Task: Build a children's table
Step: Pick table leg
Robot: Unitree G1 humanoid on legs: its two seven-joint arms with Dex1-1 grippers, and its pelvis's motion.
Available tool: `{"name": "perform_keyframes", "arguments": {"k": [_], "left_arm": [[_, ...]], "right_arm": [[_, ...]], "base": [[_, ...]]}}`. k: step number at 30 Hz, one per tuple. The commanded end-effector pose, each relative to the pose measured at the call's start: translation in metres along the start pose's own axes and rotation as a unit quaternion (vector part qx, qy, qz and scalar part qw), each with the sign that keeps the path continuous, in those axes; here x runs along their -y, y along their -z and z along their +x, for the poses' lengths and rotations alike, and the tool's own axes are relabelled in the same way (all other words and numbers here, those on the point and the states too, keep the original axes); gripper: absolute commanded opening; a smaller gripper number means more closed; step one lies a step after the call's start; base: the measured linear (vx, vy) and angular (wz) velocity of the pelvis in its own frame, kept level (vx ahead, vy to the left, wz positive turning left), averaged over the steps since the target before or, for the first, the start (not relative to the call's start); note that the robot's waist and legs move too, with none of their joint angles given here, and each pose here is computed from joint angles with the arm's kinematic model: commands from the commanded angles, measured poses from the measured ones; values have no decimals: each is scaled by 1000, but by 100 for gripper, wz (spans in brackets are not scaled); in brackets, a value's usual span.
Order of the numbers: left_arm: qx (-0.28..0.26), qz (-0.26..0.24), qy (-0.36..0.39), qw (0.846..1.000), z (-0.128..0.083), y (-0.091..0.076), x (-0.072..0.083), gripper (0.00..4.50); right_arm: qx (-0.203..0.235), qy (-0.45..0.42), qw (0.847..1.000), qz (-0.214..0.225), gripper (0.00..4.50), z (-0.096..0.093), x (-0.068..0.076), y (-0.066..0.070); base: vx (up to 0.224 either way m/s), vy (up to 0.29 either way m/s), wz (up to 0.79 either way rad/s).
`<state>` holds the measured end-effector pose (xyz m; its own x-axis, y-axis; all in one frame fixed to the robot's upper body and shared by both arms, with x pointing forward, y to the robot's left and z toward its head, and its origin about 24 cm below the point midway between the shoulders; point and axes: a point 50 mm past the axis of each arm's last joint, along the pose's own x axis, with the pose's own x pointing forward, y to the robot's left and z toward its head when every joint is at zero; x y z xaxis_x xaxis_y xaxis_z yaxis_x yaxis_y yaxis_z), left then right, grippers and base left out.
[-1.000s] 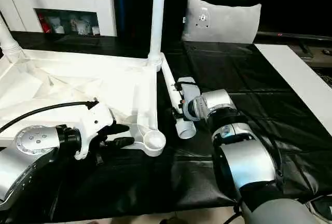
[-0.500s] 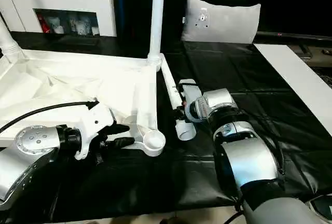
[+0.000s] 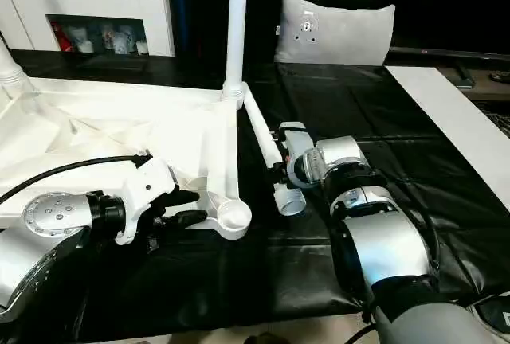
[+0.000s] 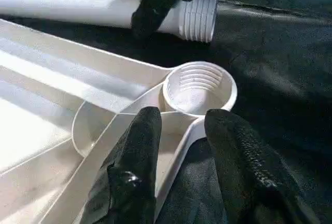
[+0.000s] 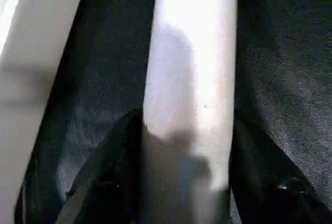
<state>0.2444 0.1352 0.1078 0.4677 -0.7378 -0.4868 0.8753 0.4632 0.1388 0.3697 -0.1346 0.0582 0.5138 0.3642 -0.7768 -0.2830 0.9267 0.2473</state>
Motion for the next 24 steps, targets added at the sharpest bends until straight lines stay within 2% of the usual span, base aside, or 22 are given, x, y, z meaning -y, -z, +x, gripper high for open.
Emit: {"name": "perform_keyframes", "arguments": {"k": [1, 2, 5, 8, 9, 10, 13, 15, 16, 17, 18, 20, 22, 24], "left_arm": [[11, 11, -3, 1000, 1, -5, 0, 169], [15, 17, -10, 1000, 2, -5, 0, 169], [19, 19, -19, 999, 3, -5, -1, 169], [25, 16, -29, 999, 4, -5, -3, 169], [33, 11, -41, 999, 5, -7, -5, 169], [36, 10, -44, 998, 5, -8, -6, 169], [66, -9, -83, 994, 8, -15, -15, 169], [89, -35, -95, 991, 10, -20, -21, 169], [96, -44, -97, 990, 10, -21, -22, 169], [105, -55, -100, 988, 9, -24, -25, 196], [108, -58, -101, 987, 9, -24, -25, 196], [159, -117, -108, 974, 7, -38, -35, 203], [190, -148, -107, 965, 7, -47, -40, 222], [233, -196, -101, 947, 6, -59, -44, 232]], "right_arm": [[35, 20, 999, 29, 197, -6, 11, -5], [68, 37, 996, 53, 196, -11, 18, -11], [134, 38, 987, 75, 193, -17, 23, -19], [224, 24, 970, 87, 193, -26, 27, -27], [275, -1, 958, 78, 193, -32, 26, -28], [281, -7, 956, 80, 193, -33, 26, -28], [335, -88, 933, 93, 192, -46, 18, -25], [367, -143, 915, 87, 192, -54, 10, -22], [375, -160, 909, 83, 191, -56, 7, -20], [381, -180, 904, 75, 191, -58, 3, -18], [382, -186, 902, 74, 191, -58, 2, -17], [381, -278, 881, 48, 191, -65, -14, -3], [373, -313, 872, 41, 191, -67, -20, 4], [366, -343, 864, 42, 191, -70, -25, 11]], "base": [[0, 0, 0], [0, 0, 0], [0, 0, 0], [0, 0, 0], [0, 0, 0], [0, 0, 0], [0, 0, 0], [0, 0, 0], [0, 0, 0], [0, 0, 0], [0, 0, 0], [0, 0, 0], [0, 0, 0], [0, 0, 0]]}}
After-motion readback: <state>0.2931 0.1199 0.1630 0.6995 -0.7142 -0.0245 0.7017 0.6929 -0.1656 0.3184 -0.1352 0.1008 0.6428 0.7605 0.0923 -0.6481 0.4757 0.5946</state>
